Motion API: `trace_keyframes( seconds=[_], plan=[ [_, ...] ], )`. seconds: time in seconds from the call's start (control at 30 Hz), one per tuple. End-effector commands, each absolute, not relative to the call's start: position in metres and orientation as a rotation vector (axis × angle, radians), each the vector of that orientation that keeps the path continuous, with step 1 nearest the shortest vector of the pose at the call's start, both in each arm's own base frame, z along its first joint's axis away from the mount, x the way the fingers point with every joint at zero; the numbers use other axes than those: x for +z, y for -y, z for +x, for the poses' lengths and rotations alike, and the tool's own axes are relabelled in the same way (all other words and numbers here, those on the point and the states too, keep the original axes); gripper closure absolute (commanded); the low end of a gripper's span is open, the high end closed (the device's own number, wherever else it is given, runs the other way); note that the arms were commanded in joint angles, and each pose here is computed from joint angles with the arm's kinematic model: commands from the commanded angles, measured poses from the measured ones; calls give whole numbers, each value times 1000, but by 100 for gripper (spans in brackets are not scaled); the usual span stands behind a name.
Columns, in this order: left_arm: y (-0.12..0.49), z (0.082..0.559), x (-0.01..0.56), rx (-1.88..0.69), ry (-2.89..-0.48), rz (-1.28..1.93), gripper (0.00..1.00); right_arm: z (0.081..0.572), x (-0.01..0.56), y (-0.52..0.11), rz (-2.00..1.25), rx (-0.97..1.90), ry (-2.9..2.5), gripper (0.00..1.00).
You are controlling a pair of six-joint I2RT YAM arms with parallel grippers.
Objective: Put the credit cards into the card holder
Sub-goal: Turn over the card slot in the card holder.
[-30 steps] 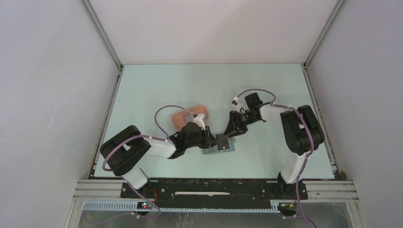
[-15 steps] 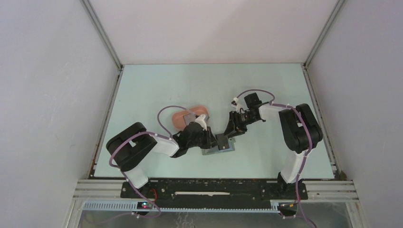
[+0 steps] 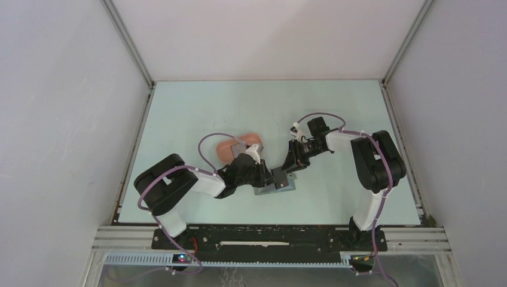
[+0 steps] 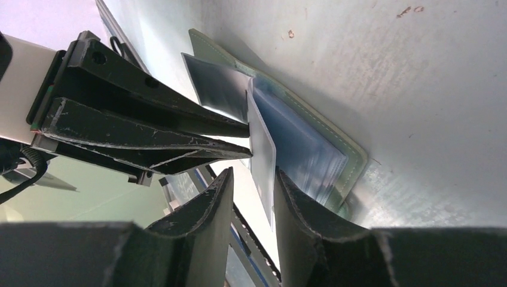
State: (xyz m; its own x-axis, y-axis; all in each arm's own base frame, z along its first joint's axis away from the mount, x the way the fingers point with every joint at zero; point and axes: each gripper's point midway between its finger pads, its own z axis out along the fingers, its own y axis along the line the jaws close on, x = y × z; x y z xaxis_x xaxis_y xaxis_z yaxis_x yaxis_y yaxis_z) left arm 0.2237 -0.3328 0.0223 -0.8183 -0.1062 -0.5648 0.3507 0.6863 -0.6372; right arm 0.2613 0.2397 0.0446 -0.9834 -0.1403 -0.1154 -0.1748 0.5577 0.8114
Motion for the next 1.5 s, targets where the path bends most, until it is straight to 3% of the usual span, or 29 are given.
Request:
trace_keyframes(
  seconds=[0.0, 0.43, 1.47],
  plan=[
    [340, 226, 36, -1089, -2282, 175, 76, 267, 69, -248, -335, 1496, -2656, 61],
    [333, 220, 59, -1185, -2202, 138, 57, 261, 81, -256, -383, 1565, -2615, 65],
    [297, 214, 69, -1212, -2130, 87, 58, 247, 86, -289, -425, 1751, -2623, 59]
  ],
)
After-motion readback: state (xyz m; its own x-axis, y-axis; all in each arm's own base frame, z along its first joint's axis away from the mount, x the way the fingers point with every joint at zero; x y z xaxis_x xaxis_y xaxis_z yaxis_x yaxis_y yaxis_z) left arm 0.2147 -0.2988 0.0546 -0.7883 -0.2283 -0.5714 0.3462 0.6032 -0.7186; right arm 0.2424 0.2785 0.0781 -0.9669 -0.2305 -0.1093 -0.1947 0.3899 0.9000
